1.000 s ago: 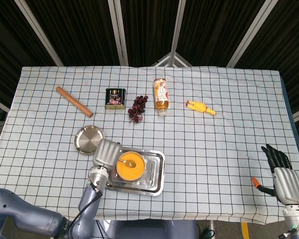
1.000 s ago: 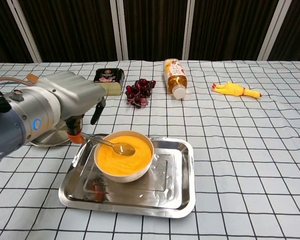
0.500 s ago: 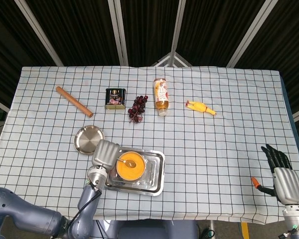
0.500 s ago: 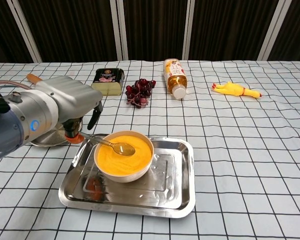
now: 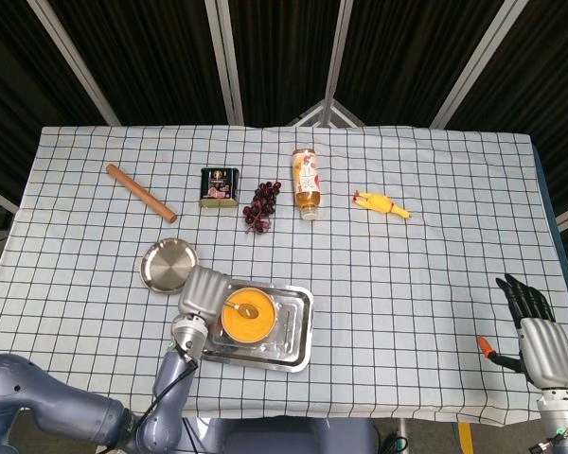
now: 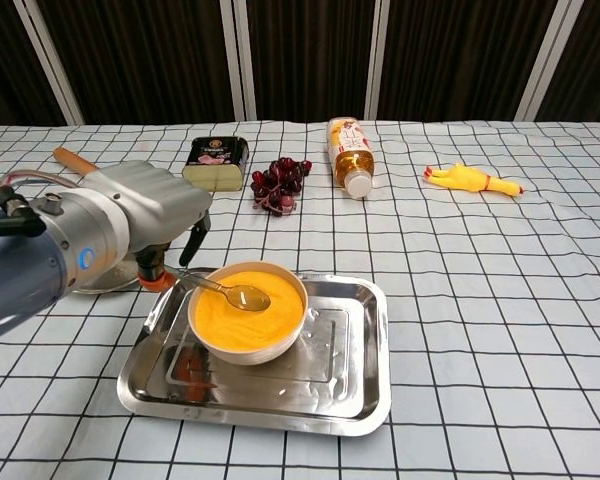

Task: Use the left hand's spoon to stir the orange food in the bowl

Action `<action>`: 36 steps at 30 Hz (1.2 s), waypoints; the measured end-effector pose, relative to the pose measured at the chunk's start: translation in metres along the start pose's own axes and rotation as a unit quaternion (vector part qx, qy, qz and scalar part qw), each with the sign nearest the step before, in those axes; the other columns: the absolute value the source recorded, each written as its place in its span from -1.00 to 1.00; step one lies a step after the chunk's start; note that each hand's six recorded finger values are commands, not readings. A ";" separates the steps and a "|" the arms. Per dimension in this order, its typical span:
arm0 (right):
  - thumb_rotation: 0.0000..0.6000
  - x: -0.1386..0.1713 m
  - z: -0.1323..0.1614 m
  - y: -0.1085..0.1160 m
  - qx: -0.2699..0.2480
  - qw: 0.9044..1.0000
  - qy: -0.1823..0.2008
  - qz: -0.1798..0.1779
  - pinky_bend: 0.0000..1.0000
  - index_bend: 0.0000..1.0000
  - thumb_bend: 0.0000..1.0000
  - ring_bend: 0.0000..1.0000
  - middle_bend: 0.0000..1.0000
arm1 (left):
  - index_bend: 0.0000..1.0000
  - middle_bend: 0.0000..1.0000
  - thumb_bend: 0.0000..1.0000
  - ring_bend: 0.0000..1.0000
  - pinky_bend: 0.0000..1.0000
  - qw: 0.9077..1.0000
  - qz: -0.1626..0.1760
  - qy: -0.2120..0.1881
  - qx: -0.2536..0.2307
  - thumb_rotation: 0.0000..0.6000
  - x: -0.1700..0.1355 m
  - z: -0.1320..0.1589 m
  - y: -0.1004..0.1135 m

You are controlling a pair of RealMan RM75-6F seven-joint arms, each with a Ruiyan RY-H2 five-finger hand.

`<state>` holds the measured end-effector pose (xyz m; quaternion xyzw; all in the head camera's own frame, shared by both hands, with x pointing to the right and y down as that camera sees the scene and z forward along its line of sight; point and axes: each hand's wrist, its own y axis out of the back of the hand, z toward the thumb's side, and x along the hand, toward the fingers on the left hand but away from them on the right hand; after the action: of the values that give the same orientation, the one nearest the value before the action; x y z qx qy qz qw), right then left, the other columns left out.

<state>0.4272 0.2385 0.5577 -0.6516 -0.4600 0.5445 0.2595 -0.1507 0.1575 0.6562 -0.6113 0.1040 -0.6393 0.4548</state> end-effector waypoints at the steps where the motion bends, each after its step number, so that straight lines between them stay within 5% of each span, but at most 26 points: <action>1: 1.00 0.000 0.000 0.000 0.000 1.000 0.000 0.000 -1.00 -1.00 -0.32 -1.00 -1.00 | 0.00 1.00 -0.06 1.00 1.00 1.000 0.000 0.000 0.001 1.00 0.000 0.000 0.000; 36: 1.00 0.000 0.000 0.000 0.001 1.000 0.000 0.000 -1.00 -1.00 -0.32 -1.00 -1.00 | 0.01 1.00 -0.01 1.00 1.00 1.000 -0.008 -0.002 0.001 1.00 0.002 0.005 -0.006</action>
<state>0.4268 0.2384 0.5579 -0.6518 -0.4593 0.5446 0.2599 -0.1484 0.1617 0.6630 -0.6128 0.0976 -0.6419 0.4505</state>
